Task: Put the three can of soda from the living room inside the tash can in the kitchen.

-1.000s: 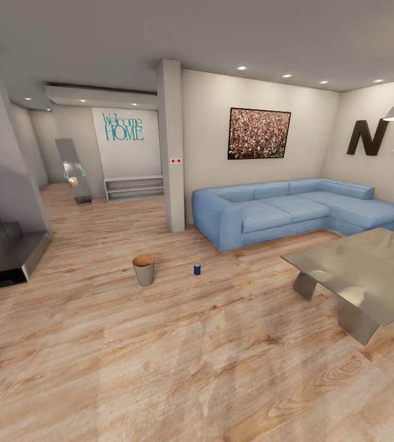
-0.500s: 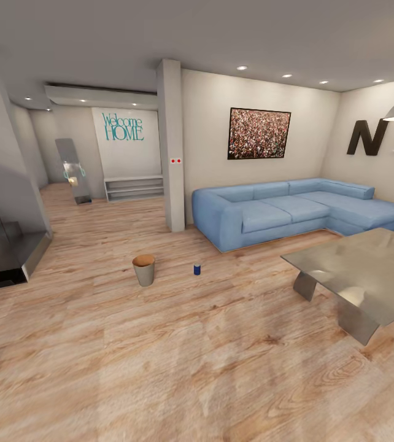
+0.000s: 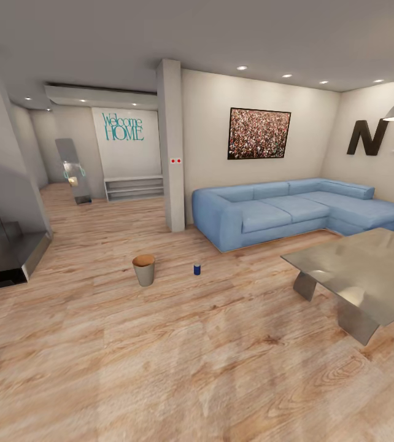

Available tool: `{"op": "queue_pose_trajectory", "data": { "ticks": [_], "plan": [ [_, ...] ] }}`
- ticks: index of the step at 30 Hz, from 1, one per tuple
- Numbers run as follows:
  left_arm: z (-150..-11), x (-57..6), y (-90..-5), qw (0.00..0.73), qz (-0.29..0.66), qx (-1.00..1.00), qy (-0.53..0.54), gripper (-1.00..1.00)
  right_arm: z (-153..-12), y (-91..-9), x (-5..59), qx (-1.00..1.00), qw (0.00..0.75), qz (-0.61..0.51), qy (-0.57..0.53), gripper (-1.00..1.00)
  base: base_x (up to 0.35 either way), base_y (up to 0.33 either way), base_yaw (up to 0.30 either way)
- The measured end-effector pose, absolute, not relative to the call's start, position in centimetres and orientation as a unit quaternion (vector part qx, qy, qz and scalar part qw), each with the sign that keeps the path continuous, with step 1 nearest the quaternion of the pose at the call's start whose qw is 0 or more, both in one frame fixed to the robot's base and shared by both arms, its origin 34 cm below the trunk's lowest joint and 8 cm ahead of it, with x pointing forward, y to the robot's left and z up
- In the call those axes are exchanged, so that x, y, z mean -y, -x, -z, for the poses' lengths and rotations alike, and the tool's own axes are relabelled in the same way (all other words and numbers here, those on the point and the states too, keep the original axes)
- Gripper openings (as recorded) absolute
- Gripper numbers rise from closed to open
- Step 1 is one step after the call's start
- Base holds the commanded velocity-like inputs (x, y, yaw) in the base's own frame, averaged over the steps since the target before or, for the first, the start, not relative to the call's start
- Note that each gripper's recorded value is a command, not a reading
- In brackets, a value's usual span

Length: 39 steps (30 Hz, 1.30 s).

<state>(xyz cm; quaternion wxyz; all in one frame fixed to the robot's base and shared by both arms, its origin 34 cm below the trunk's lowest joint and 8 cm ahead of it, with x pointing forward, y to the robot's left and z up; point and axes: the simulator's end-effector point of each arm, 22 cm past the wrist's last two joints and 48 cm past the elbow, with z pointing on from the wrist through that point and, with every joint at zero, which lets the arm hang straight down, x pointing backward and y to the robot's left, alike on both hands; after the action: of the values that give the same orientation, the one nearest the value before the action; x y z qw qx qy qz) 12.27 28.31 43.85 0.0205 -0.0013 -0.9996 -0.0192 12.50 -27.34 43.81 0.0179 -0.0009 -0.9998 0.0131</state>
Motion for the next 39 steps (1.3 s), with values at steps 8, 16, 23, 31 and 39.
{"op": "queue_pose_trajectory", "data": {
  "ticks": [8, 16, 23, 31, 39],
  "plan": [
    [-43.85, -28.31, -12.30, 0.020, 0.019, 1.000, 0.001, 1.00, -43.81, -12.50, 27.34, 1.000, 0.018, -0.013, 0.001, 1.00, 0.000, 0.000, 0.000],
    [-43.85, -28.31, -12.31, 0.020, 0.019, 1.000, 0.001, 1.00, -43.81, -12.50, 27.34, 1.000, 0.018, -0.013, 0.001, 1.00, 0.000, 0.000, 0.000],
    [-43.85, -28.31, -12.28, 0.020, 0.019, 1.000, 0.001, 1.00, -43.81, -12.51, 27.34, 1.000, 0.018, -0.013, 0.001, 1.00, 0.000, 0.000, 0.000],
    [-43.85, -28.31, -12.29, 0.020, 0.019, 1.000, 0.001, 1.00, -43.81, -12.50, 27.34, 1.000, 0.018, -0.013, 0.001, 1.00, 0.000, 0.000, 0.000],
    [-43.85, -28.31, -12.30, 0.020, 0.019, 1.000, 0.001, 1.00, -43.81, -12.50, 27.34, 1.000, 0.018, -0.013, 0.001, 1.00, 0.000, 0.000, 0.000]
  ]
}}
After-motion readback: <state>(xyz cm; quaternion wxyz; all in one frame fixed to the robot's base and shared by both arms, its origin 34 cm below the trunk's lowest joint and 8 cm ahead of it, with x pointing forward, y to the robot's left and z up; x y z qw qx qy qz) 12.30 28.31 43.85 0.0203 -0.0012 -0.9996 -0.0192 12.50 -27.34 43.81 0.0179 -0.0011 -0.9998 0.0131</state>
